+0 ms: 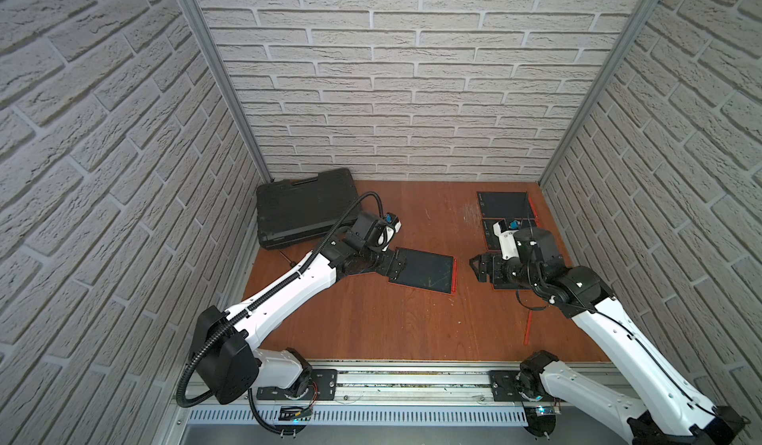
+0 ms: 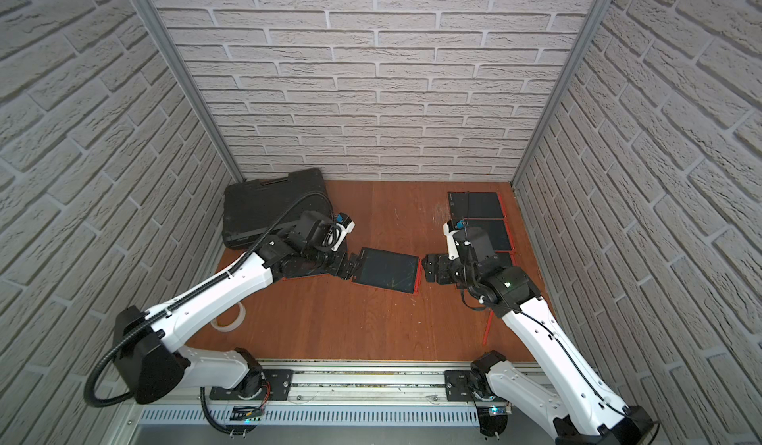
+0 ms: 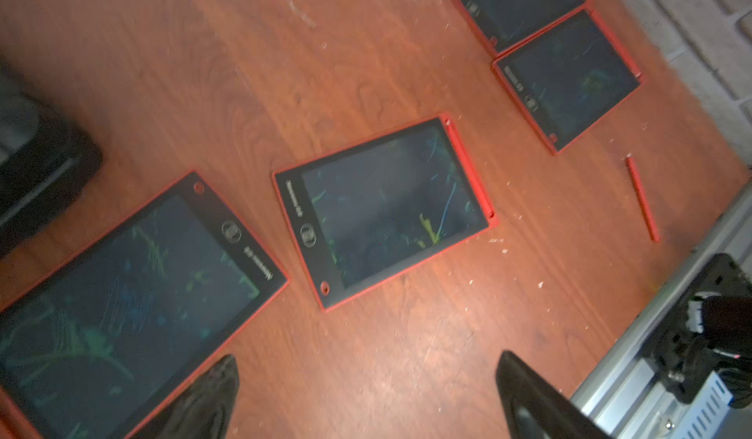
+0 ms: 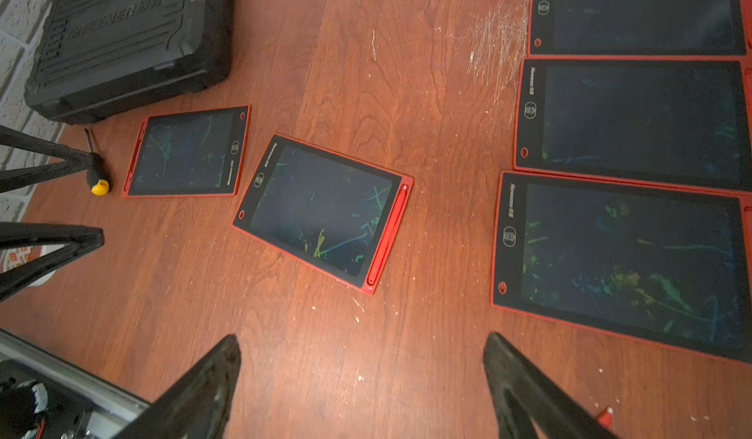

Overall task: Place the stylus back onto the writing tablet
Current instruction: Move the writing tablet to the center of the board.

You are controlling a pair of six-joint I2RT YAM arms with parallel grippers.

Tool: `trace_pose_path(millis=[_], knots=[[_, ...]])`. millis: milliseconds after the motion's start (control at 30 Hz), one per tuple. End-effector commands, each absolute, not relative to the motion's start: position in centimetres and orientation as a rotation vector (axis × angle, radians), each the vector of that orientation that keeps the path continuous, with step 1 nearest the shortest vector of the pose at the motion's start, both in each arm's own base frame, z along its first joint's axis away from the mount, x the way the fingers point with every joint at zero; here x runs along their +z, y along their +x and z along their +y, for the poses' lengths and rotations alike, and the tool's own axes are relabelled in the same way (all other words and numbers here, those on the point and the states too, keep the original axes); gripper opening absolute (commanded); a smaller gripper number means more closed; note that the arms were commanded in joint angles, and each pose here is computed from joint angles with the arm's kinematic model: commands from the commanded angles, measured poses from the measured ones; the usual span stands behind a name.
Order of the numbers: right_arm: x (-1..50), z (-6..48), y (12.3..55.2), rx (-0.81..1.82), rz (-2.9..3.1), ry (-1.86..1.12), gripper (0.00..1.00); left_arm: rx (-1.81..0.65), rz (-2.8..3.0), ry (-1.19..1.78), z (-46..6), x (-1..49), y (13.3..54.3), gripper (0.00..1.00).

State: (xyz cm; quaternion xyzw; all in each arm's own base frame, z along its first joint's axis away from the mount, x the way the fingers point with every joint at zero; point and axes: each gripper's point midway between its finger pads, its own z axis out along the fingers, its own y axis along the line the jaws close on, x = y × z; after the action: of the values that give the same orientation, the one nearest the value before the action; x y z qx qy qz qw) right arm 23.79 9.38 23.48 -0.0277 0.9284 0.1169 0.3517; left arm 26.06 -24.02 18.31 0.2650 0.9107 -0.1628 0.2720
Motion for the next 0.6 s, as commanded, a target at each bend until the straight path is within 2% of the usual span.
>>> trace_pose_path(millis=[0,333,567], knots=[[24.9,8.8,21.7,0.305,2.4,-0.115,0.93,-0.274,2.567,0.654,-20.9,16.2,23.9,0.98],[25.4,6.7,18.1,0.286,2.302,-0.117,0.93,0.057,2.778,0.619,-18.6,12.4,20.1,0.98],[25.3,4.9,18.1,0.229,2.226,-0.012,1.0,0.033,2.819,0.661,-23.2,9.1,19.2,0.98]])
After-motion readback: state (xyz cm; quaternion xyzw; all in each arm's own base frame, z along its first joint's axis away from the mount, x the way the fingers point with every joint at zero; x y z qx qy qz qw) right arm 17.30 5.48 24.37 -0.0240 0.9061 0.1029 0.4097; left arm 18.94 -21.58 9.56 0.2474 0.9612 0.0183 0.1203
